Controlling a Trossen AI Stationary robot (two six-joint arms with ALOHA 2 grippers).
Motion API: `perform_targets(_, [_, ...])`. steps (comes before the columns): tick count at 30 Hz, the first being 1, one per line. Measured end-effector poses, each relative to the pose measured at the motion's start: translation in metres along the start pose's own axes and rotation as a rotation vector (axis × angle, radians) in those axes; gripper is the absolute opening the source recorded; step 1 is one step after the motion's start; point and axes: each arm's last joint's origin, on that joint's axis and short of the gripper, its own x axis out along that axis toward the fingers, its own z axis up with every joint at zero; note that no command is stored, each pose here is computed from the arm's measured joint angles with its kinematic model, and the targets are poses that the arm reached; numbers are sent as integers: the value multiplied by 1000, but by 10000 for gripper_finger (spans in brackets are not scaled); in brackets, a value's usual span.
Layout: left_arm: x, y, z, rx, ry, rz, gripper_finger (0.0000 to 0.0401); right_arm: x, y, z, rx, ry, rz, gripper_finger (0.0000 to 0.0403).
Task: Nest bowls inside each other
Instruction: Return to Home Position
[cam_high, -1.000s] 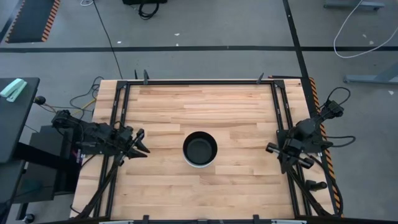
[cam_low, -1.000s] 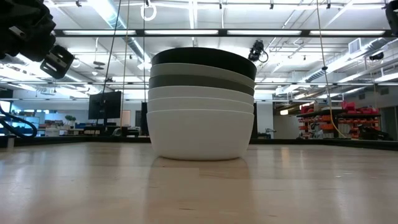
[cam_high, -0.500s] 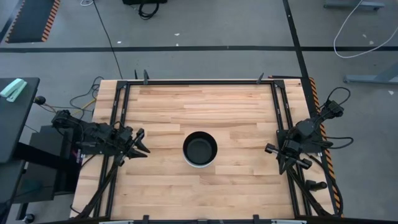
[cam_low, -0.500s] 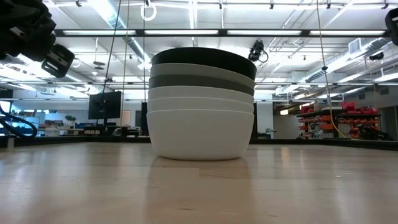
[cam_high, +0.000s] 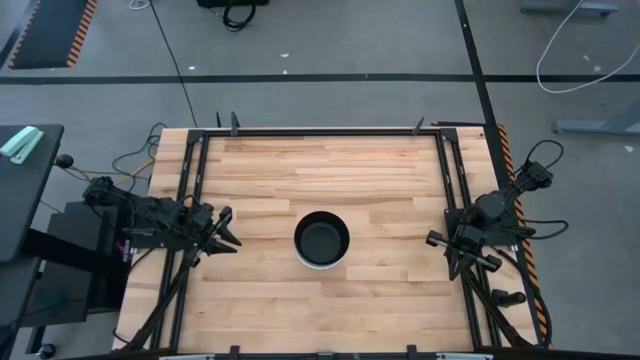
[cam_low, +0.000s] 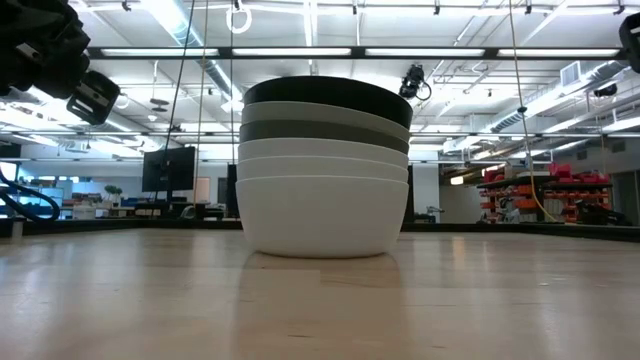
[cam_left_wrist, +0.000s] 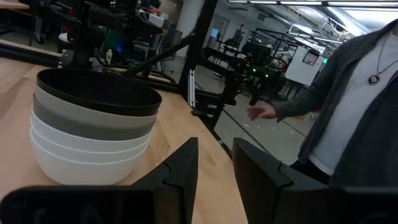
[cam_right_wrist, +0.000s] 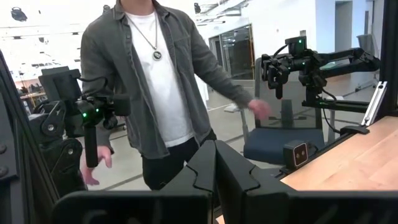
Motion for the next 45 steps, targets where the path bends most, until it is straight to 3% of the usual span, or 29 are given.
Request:
perform_targets(17, [0, 0, 0, 0, 1, 0, 107, 0, 0, 0, -18, 0, 0, 14])
perform_targets(20, [0, 0, 0, 0, 1, 0, 107, 0, 0, 0, -156, -2, -6, 14])
perform_targets(22, [0, 0, 0, 0, 1, 0, 107, 0, -2, 1, -209, -6, -72, 14])
perform_targets(28, [0, 0, 0, 0, -1, -1, 107, -6, -19, -1, -130, -14, -544, 14])
perform_targets(45, [0, 0, 0, 0, -2, -2, 107, -29, -44, 4, -178, -39, -913, 14])
